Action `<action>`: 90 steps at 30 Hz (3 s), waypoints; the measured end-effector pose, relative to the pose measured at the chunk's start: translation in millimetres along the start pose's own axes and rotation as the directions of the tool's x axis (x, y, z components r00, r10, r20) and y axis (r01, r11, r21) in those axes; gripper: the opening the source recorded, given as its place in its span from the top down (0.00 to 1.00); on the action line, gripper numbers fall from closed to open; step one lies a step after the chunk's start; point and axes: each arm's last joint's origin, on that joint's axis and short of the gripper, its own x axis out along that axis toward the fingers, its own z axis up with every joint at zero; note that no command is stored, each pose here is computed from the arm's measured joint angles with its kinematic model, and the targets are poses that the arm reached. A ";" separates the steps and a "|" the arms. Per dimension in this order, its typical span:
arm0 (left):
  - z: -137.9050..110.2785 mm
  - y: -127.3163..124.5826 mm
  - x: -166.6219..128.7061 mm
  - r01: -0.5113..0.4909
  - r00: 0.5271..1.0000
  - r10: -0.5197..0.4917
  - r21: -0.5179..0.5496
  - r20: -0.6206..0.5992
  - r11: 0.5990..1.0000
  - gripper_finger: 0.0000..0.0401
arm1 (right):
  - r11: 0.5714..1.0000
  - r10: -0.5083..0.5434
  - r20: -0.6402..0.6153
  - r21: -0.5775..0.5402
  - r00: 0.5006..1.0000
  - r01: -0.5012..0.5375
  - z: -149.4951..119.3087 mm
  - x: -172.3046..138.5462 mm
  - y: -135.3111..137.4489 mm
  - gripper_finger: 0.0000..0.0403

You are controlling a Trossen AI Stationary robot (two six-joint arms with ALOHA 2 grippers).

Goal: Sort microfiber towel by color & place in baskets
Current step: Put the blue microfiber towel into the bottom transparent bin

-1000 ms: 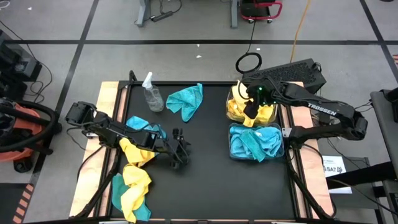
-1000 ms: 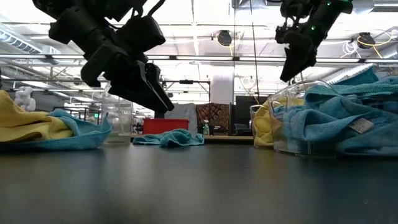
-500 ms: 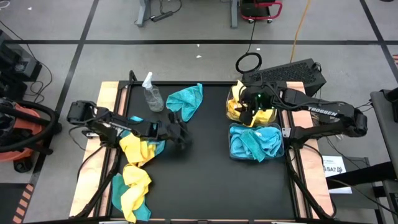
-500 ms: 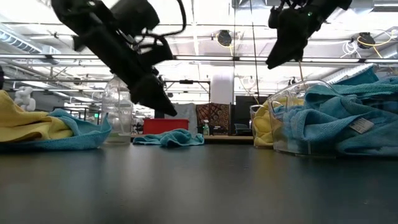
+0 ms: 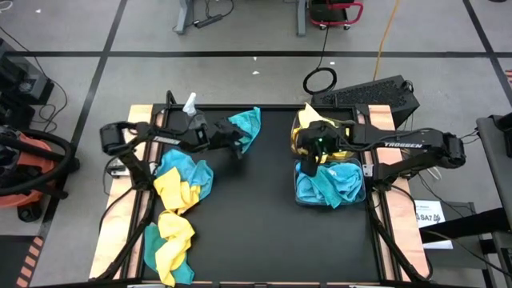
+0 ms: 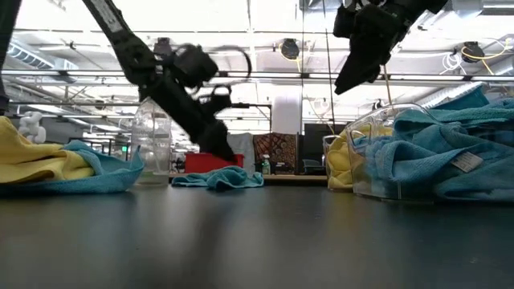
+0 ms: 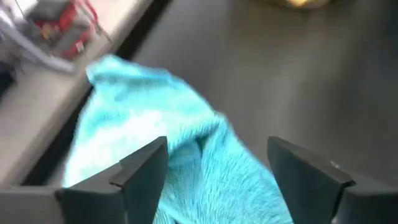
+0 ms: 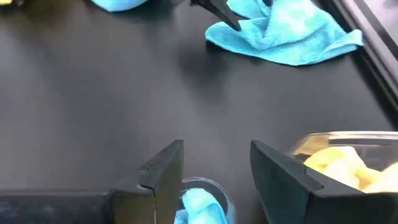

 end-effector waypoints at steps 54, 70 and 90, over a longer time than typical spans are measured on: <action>90.1 -57.4 -97.2 0.196 0.898 -0.296 0.307 0.325 0.931 0.99 | 0.969 0.040 0.215 -0.246 0.976 0.015 20.0 76.6 61.4 0.16; 94.2 -91.5 -114.1 0.259 0.826 -0.423 0.417 0.372 0.871 1.00 | 0.986 -0.062 0.294 -0.130 0.954 0.104 22.7 127.5 50.6 0.25; 90.2 -126.3 -131.8 0.287 0.787 -0.497 0.495 0.366 0.820 0.67 | 0.973 -0.040 0.327 -0.204 0.944 0.112 31.4 76.3 53.8 0.99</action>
